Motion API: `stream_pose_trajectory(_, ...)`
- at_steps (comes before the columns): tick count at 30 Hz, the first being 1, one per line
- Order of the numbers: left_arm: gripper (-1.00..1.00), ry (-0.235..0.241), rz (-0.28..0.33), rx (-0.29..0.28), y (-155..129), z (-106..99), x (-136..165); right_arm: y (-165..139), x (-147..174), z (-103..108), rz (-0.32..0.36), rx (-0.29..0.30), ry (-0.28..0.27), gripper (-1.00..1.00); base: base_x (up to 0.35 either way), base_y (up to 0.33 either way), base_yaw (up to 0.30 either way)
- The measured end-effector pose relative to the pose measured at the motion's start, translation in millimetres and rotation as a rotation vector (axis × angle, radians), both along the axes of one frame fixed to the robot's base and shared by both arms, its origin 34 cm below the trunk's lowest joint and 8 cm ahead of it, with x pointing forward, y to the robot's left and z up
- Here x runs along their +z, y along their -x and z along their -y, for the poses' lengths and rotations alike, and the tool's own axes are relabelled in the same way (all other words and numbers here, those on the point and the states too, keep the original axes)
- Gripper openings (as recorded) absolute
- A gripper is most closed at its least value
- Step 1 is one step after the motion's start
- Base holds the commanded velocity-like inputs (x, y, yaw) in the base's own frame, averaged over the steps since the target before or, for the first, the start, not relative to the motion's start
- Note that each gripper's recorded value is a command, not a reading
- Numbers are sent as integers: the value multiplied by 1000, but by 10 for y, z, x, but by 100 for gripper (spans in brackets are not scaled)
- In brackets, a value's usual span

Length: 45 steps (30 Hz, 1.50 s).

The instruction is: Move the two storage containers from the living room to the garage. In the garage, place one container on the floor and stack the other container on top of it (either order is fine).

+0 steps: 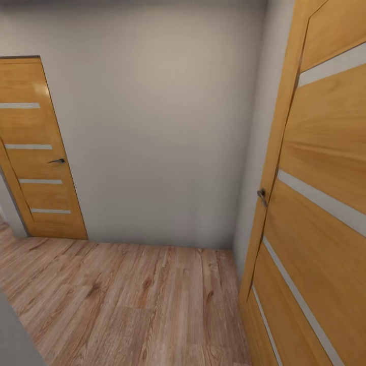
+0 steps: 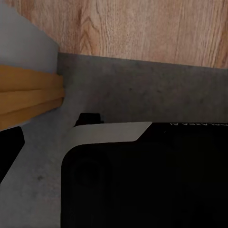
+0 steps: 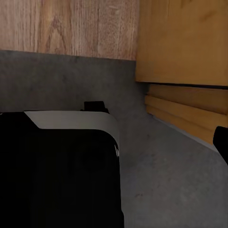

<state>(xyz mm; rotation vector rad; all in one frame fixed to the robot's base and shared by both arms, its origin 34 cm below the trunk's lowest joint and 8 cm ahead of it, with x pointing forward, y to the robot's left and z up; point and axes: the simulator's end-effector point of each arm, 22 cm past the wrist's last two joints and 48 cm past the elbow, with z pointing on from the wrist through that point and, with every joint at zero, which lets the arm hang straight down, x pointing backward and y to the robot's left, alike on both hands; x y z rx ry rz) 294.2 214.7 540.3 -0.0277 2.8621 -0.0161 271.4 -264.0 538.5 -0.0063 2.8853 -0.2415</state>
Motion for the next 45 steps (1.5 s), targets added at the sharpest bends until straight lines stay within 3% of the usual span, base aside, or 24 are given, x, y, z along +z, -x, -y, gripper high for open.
stream_pose_trajectory(45,100,4,-1,-2,7,11,1,0,2,0,1,0,0,100,310,0,0)
